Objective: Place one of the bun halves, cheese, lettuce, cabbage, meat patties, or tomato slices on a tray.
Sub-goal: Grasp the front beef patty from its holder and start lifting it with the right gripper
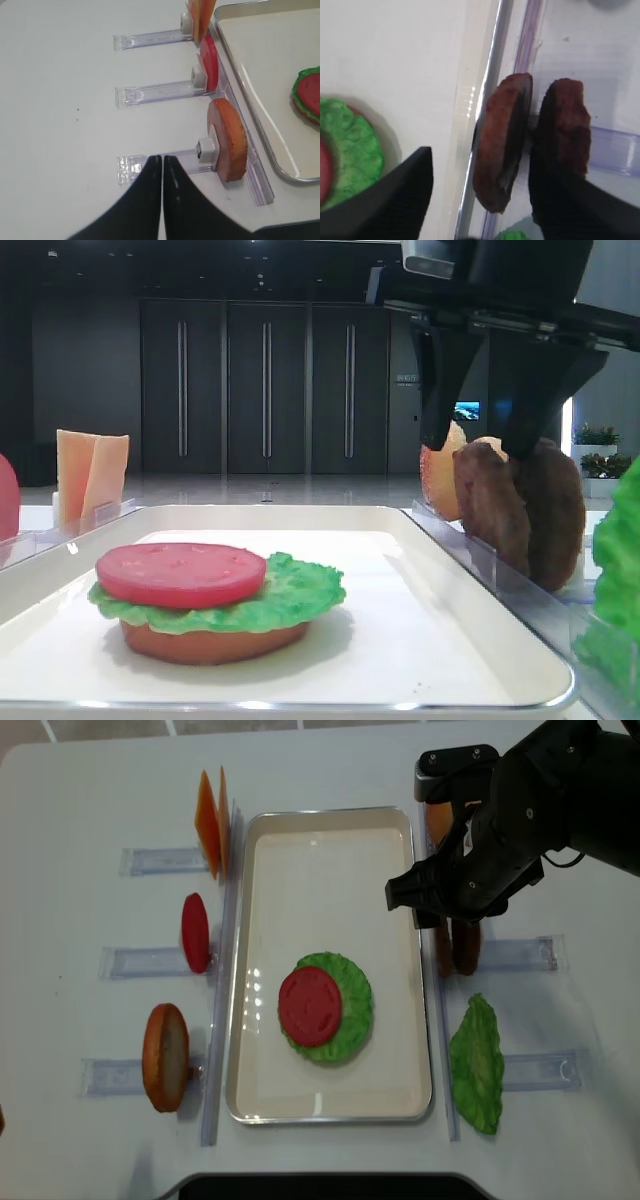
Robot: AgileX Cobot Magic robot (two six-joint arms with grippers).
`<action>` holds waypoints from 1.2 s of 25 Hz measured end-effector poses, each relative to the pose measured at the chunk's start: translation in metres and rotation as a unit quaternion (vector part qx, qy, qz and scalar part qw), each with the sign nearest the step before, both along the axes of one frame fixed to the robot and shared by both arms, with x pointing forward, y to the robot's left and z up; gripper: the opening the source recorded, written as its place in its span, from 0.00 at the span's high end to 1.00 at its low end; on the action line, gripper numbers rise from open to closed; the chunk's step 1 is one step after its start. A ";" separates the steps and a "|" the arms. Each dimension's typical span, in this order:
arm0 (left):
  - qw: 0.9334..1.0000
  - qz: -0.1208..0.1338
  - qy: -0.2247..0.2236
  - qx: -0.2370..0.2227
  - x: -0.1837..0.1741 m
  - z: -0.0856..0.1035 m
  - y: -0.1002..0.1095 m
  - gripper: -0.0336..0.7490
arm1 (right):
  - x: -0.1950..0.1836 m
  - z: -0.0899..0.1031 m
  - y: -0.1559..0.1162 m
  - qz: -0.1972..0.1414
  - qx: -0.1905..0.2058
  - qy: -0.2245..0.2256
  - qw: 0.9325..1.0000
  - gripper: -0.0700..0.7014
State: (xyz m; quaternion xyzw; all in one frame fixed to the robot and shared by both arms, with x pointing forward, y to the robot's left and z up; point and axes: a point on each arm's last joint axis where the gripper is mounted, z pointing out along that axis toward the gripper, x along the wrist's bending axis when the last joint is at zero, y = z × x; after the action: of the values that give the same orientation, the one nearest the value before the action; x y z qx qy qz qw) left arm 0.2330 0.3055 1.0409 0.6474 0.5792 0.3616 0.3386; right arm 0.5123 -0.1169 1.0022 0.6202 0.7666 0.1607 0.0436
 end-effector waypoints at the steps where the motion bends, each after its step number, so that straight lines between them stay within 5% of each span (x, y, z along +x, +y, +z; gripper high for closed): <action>1: 1.000 0.000 0.000 0.000 0.000 0.000 0.000 0.97 | 0.000 -0.001 0.000 0.000 0.000 -0.001 1.000 0.38; 30: 1.000 0.000 0.000 0.000 0.000 0.000 0.000 0.97 | 0.009 -0.006 -0.008 -0.010 0.000 -0.003 1.000 0.38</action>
State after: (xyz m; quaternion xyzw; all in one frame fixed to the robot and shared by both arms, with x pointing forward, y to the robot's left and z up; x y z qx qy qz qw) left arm 0.2330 0.3055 1.0409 0.6472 0.5795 0.3614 0.3388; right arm 0.5210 -0.1246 0.9961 0.6275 0.7601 0.1622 0.0478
